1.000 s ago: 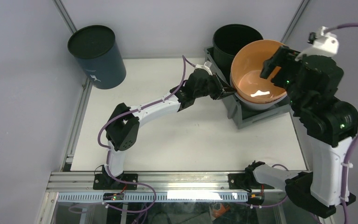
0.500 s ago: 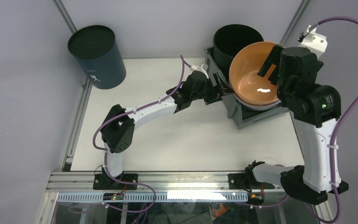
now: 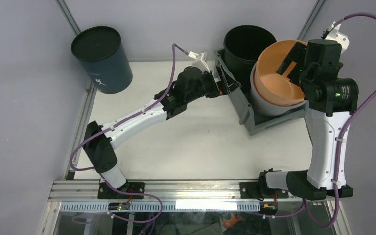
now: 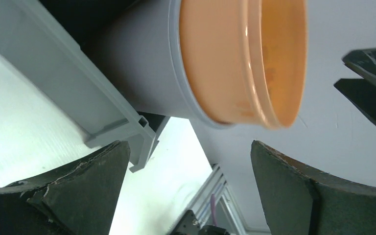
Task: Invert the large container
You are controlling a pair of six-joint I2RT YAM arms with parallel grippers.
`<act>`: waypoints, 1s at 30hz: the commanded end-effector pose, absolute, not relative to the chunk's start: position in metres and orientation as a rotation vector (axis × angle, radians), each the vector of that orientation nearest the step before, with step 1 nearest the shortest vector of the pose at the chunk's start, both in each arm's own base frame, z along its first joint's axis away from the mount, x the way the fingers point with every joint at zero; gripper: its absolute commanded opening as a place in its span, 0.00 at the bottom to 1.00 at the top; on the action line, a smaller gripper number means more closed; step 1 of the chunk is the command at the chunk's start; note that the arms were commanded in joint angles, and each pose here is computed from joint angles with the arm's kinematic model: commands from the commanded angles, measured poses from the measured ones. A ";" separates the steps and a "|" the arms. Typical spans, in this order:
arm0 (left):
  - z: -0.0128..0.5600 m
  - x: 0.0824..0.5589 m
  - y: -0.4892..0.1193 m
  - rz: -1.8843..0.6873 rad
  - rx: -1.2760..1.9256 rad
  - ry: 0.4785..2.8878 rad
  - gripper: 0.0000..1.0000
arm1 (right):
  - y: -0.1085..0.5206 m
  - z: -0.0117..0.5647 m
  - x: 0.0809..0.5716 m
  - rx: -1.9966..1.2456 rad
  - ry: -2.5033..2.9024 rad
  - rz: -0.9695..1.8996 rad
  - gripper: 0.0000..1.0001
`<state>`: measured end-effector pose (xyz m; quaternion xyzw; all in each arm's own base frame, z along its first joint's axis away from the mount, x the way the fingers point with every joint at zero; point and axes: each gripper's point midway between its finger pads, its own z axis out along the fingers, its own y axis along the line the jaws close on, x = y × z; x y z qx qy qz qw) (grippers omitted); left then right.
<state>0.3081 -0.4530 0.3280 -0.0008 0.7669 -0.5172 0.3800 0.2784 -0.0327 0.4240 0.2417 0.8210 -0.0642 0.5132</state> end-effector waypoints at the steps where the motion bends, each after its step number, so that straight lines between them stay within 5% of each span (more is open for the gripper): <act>1: 0.370 0.301 -0.435 -1.219 0.135 1.806 0.99 | -0.035 0.447 0.267 0.605 1.890 -0.105 0.95; 11: 0.378 0.272 -0.456 -1.194 0.327 1.748 0.99 | -0.073 0.450 0.238 0.793 1.790 -0.258 0.97; 30: 0.368 0.259 -0.451 -1.122 0.401 1.769 0.99 | -0.145 0.399 0.263 1.200 1.814 -0.085 0.99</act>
